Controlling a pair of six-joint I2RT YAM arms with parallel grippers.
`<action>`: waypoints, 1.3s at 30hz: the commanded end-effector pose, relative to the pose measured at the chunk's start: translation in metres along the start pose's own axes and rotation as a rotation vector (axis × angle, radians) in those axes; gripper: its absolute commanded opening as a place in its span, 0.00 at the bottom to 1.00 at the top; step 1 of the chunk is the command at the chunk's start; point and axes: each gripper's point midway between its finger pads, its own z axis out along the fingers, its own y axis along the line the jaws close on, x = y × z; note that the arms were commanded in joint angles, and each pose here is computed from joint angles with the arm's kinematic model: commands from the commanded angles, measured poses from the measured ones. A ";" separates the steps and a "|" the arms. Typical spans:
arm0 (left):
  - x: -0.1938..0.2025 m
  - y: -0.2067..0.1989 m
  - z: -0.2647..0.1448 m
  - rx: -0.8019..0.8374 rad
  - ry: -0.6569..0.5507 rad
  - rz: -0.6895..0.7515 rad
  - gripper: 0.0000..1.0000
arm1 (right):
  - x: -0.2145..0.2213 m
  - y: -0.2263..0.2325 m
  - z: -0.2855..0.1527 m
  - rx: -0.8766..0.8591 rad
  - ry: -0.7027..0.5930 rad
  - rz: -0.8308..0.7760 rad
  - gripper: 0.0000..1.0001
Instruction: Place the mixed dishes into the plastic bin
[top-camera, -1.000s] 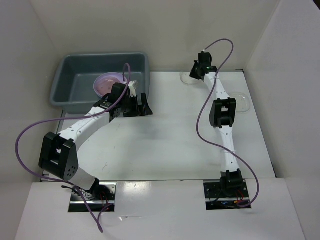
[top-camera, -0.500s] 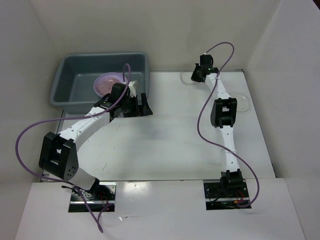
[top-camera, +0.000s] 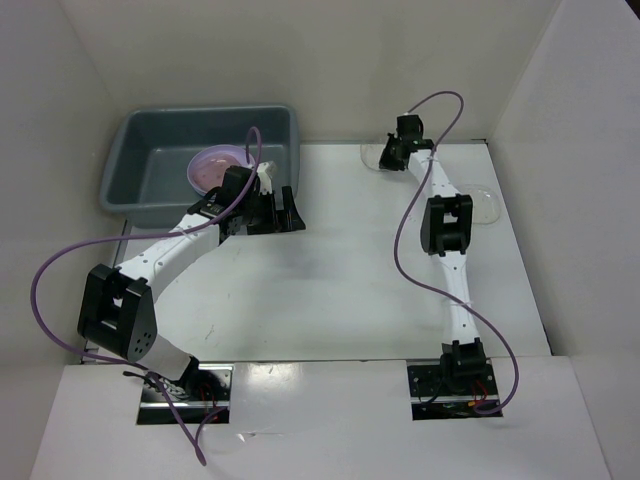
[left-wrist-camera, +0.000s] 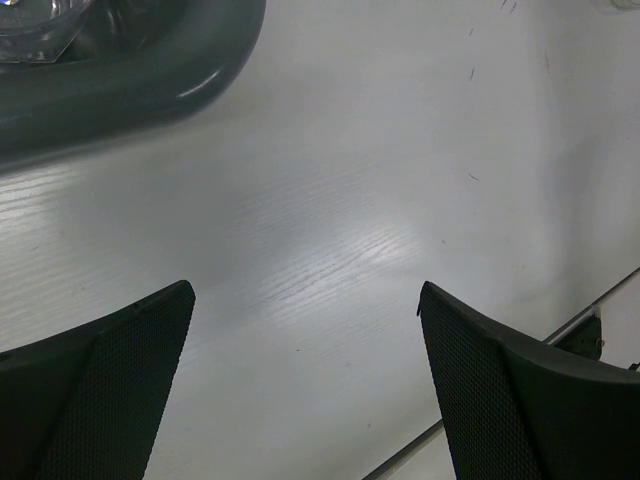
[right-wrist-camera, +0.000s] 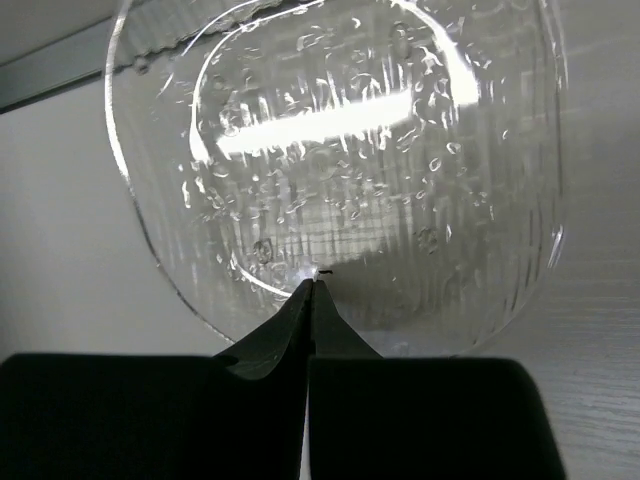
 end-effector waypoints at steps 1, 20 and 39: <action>-0.014 -0.010 -0.006 0.031 -0.045 0.036 1.00 | 0.020 0.028 -0.009 -0.033 0.052 -0.033 0.00; -0.012 -0.004 -0.016 0.033 -0.081 0.016 1.00 | 0.127 0.128 -0.084 -0.187 0.255 -0.188 0.00; -0.013 -0.034 0.055 0.067 -0.045 -0.025 0.93 | 0.019 0.144 -0.295 -0.216 -0.121 -0.156 0.48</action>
